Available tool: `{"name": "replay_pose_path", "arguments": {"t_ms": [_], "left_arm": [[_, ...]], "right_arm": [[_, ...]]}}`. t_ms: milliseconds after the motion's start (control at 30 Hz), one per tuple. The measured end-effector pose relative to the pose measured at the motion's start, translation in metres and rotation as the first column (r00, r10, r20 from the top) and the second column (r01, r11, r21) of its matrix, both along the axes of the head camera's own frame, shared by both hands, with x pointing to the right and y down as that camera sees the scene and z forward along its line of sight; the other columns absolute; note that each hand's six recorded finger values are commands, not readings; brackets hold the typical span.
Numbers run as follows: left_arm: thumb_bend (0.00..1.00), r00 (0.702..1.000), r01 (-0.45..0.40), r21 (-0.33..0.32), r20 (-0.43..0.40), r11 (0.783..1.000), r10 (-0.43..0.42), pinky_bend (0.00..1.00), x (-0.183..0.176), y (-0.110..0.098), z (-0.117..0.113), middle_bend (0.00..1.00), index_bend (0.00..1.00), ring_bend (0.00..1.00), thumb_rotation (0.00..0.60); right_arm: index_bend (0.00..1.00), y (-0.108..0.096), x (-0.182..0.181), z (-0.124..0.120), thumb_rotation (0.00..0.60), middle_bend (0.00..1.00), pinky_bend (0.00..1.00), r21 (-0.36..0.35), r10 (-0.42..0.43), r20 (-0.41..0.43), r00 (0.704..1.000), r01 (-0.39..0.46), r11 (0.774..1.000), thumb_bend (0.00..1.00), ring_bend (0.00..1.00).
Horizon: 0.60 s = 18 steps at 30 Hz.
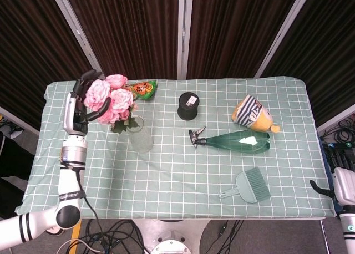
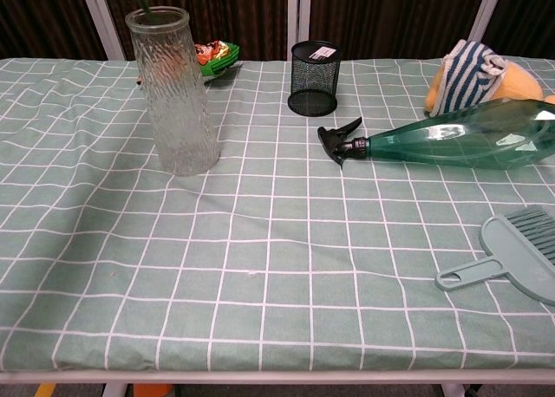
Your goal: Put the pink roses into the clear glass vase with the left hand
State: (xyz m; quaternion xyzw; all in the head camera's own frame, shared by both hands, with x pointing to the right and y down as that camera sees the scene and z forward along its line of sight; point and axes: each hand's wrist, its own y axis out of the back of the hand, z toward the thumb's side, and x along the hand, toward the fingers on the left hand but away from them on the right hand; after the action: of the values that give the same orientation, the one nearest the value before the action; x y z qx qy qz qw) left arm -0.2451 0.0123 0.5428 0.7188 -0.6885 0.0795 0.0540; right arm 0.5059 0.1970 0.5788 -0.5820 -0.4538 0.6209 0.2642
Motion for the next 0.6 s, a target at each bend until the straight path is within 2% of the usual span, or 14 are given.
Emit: {"name": "replay_pose_path", "arguments": {"t_ms": [200,400,467,600], "left_arm": [[0.18,0.999,-0.03,0.032,-0.021,0.999,0.031,0.13,-0.003,0.004,0.002,0.0,0.09,0.04,0.6],[0.17,0.999,-0.038,0.058,-0.019,0.998,0.039,0.13,-0.008,0.007,-0.006,0.0,0.09,0.04,0.6],[0.17,0.999,-0.044,0.071,-0.001,0.997,0.044,0.13,-0.011,0.008,-0.009,0.02,0.08,0.04,0.6],[0.16,0.995,-0.064,0.108,0.085,0.992,0.055,0.13,-0.025,0.016,-0.014,0.04,0.09,0.04,0.6]], "right_arm": [[0.07,-0.001,0.0,0.0,0.6,0.0,0.0,0.0,0.0,-0.002,1.0,0.0,1.0,0.14,0.0],[0.07,-0.001,-0.002,-0.001,0.6,0.0,0.0,0.002,-0.003,-0.001,1.0,0.003,1.0,0.14,0.0],[0.07,-0.002,-0.002,-0.002,0.6,0.0,0.0,0.006,-0.006,0.0,1.0,0.006,1.0,0.14,0.0],[0.07,-0.002,-0.002,-0.005,0.6,0.0,0.0,0.014,-0.009,-0.001,1.0,0.009,1.0,0.14,0.0]]}}
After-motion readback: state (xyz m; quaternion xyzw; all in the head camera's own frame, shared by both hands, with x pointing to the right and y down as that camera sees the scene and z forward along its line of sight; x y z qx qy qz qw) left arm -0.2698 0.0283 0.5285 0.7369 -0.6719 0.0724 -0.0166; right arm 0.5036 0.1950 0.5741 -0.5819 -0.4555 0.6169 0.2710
